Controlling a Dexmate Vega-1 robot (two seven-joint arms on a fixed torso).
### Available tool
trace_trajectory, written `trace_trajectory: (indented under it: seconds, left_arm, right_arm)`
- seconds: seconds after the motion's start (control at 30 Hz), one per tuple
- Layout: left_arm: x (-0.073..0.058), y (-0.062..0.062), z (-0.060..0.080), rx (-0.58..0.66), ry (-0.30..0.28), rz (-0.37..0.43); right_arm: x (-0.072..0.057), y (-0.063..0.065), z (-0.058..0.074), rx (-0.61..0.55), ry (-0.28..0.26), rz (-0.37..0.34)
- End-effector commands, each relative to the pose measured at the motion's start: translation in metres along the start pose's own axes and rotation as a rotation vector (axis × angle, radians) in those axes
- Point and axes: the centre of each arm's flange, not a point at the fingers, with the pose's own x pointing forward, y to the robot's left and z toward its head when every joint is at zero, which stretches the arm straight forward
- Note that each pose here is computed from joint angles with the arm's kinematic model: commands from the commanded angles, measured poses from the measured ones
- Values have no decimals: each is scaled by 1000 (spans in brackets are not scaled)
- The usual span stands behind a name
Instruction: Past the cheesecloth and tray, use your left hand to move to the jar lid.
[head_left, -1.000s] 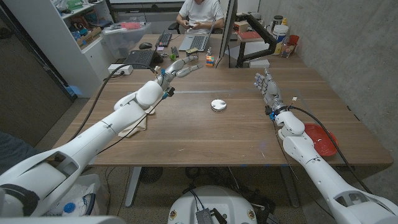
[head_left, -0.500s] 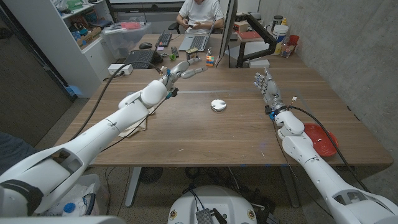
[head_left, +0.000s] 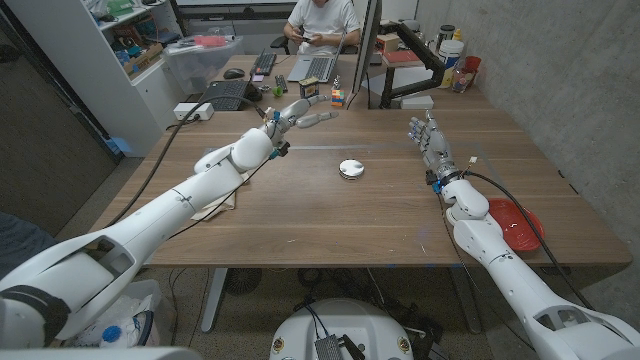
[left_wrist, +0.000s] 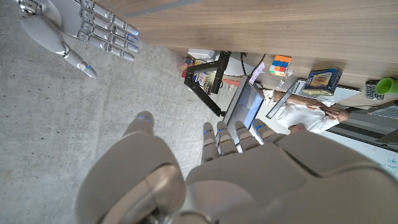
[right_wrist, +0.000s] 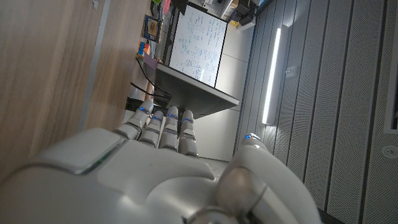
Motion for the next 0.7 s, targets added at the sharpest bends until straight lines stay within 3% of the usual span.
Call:
trace_trajectory:
  seconds: [0.03,0.23,0.7]
  left_arm:
    - [5,-10,7,43,-8,-23]
    - [9,-17,7,53,-6,-40]
    - [19,-25,22,126,-33,-83]
  right_arm:
    - [-2,1,-2,4,0,-1]
    - [-2,1,-1,7,-4,2]
    - [-3,-1,1,6,-12,-6]
